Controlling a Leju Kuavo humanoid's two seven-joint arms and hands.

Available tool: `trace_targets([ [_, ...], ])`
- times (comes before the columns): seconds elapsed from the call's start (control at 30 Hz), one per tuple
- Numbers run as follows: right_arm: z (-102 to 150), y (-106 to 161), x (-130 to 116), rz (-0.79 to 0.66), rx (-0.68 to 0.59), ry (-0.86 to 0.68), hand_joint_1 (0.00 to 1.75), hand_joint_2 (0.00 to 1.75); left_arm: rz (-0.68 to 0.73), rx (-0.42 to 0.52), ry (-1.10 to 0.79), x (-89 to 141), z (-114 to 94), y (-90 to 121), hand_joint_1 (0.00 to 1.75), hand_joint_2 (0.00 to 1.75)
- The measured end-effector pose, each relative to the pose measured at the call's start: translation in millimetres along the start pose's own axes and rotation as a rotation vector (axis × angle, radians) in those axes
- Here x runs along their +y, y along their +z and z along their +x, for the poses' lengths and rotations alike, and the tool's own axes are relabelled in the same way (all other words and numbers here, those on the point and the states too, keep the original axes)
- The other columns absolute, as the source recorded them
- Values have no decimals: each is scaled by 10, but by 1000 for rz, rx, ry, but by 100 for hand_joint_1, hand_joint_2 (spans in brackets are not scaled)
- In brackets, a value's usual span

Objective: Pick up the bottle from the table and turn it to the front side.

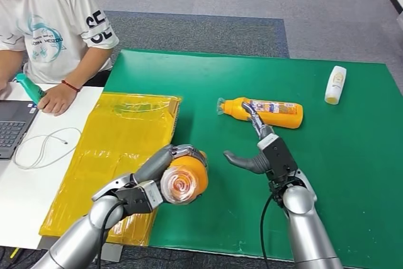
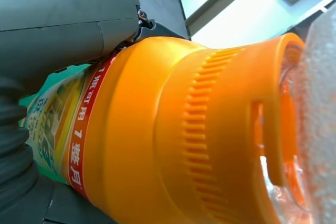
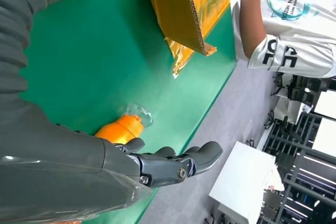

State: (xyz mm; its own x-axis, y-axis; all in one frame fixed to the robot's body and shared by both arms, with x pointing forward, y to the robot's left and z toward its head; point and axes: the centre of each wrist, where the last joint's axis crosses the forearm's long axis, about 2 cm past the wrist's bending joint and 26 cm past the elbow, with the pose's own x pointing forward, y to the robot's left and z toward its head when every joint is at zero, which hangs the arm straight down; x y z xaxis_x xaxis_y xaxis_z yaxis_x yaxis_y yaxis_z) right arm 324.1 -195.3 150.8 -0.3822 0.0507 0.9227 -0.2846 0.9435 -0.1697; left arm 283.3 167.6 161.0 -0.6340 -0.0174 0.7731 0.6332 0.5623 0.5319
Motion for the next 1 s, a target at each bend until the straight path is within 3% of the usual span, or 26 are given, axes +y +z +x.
trace_targets([
  [0.27,21,-101,-73,-1,-40,-11,0,175,-113,31,86,85,-59,-59,175,175],
  [0.43,59,-232,-115,11,-72,-16,0,175,-261,79,221,314,-215,7,175,175],
  [0.7,47,-380,-136,21,-79,-23,0,175,-387,245,249,1122,-365,216,175,175],
  [1.0,-28,-402,-111,27,-56,-26,0,175,-429,397,41,2063,-97,153,175,175],
])
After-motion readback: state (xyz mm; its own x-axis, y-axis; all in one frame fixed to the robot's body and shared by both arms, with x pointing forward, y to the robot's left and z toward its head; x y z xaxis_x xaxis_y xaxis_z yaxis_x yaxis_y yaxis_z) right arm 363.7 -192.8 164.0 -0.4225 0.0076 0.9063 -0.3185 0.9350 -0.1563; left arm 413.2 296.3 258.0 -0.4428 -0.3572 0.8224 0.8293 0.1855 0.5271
